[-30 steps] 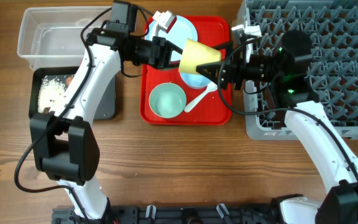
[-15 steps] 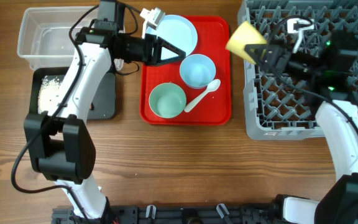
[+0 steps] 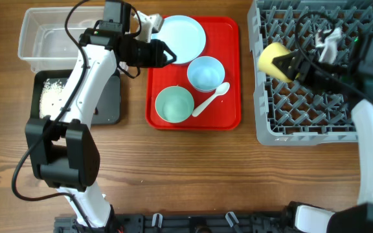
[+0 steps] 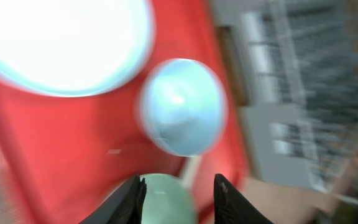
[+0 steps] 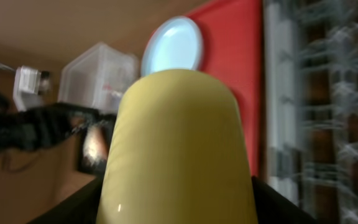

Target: Sort waste into correct bins and load items into the dishwasher rack

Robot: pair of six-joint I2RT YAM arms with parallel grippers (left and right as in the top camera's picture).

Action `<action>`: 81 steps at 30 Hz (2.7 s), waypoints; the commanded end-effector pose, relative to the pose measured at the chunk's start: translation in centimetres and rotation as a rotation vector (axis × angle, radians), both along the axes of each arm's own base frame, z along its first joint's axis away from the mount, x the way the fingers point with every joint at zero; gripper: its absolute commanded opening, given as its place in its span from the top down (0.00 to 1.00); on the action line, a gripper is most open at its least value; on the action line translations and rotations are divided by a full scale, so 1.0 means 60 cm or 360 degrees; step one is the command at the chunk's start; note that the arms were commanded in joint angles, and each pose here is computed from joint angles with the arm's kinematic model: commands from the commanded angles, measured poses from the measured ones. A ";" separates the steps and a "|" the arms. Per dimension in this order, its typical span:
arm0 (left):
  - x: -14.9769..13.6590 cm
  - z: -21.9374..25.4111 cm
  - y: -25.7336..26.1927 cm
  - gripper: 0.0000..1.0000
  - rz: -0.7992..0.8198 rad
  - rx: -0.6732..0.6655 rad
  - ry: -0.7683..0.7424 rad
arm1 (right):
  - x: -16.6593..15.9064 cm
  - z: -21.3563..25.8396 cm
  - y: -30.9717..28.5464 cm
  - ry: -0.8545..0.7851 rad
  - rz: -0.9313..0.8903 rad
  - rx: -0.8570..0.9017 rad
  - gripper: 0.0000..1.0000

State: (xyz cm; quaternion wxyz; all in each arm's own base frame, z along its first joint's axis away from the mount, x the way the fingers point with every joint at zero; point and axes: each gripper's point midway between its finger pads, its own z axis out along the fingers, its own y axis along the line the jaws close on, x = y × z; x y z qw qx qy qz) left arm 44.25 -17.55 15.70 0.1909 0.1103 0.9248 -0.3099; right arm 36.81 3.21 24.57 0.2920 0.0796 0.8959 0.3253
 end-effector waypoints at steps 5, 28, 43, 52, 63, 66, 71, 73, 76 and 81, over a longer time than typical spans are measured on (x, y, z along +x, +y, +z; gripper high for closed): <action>0.053 -0.020 0.144 0.48 0.0425 0.0746 -0.0187 | -0.050 0.021 -0.107 0.0192 -0.0304 -0.0667 0.46; -0.003 -0.046 0.422 0.00 0.1413 0.0821 0.0300 | -0.100 -0.172 -0.087 0.1036 -0.0005 -0.0729 0.44; -0.009 -0.048 0.429 0.00 0.1422 0.0828 0.0325 | -0.126 -0.226 -0.069 0.1137 0.0070 -0.0760 0.32; -0.009 -0.048 0.429 0.00 0.1422 0.0828 0.0326 | -0.107 -0.226 -0.071 0.1079 0.0013 -0.0754 0.01; -0.009 -0.048 0.429 0.00 0.1422 0.0828 0.0326 | -0.026 -0.110 -0.044 0.0694 0.0043 -0.0704 0.01; -0.009 -0.048 0.429 0.00 0.1422 0.0828 0.0326 | 0.011 -0.046 -0.009 0.0456 0.0086 -0.0720 0.00; -0.009 -0.048 0.429 0.00 0.1422 0.0828 0.0326 | 0.058 -0.004 0.090 0.0180 0.0173 -0.0683 0.00; -0.009 -0.048 0.429 0.00 0.1422 0.0828 0.0326 | 0.073 -0.012 0.133 0.0140 0.0216 -0.0664 0.00; -0.009 -0.048 0.429 0.00 0.1422 0.0828 0.0325 | 0.094 -0.052 0.190 0.0159 0.0279 -0.0651 0.01; -0.009 -0.048 0.429 0.00 0.1422 0.0828 0.0326 | 0.134 -0.166 0.226 0.0330 0.0196 -0.0728 0.19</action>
